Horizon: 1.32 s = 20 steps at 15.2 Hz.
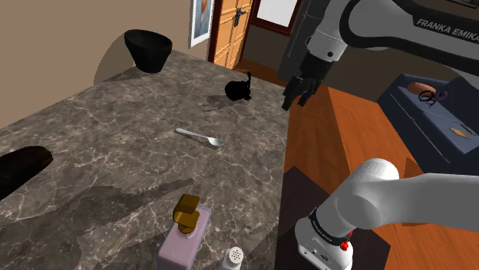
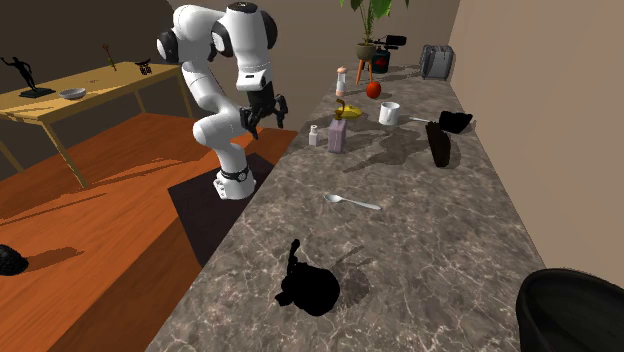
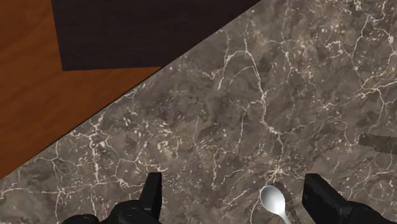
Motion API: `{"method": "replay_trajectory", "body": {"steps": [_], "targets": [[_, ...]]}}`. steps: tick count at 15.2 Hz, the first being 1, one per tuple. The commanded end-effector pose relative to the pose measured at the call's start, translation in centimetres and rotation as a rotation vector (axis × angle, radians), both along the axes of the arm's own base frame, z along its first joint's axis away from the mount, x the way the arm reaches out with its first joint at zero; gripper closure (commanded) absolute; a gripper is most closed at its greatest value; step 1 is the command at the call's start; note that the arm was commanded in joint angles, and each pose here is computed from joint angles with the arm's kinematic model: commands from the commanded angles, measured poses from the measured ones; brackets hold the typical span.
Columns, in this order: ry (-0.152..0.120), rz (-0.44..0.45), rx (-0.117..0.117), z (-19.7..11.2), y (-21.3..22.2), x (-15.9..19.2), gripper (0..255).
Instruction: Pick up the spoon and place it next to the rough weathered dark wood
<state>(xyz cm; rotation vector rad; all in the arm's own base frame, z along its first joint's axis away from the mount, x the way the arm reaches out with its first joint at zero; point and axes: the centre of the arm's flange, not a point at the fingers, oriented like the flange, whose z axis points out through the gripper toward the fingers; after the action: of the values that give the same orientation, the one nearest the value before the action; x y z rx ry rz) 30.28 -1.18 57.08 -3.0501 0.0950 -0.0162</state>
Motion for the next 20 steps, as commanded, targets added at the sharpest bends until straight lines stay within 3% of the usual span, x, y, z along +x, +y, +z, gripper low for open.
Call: {"method": "replay_trajectory", "body": {"steps": [1, 20], "targets": [[0.000, 0.000, 0.000, 0.0, 0.0, 0.0, 0], [-0.151, 0.274, 0.044, -14.8, 9.9, 15.4, 0]]}}
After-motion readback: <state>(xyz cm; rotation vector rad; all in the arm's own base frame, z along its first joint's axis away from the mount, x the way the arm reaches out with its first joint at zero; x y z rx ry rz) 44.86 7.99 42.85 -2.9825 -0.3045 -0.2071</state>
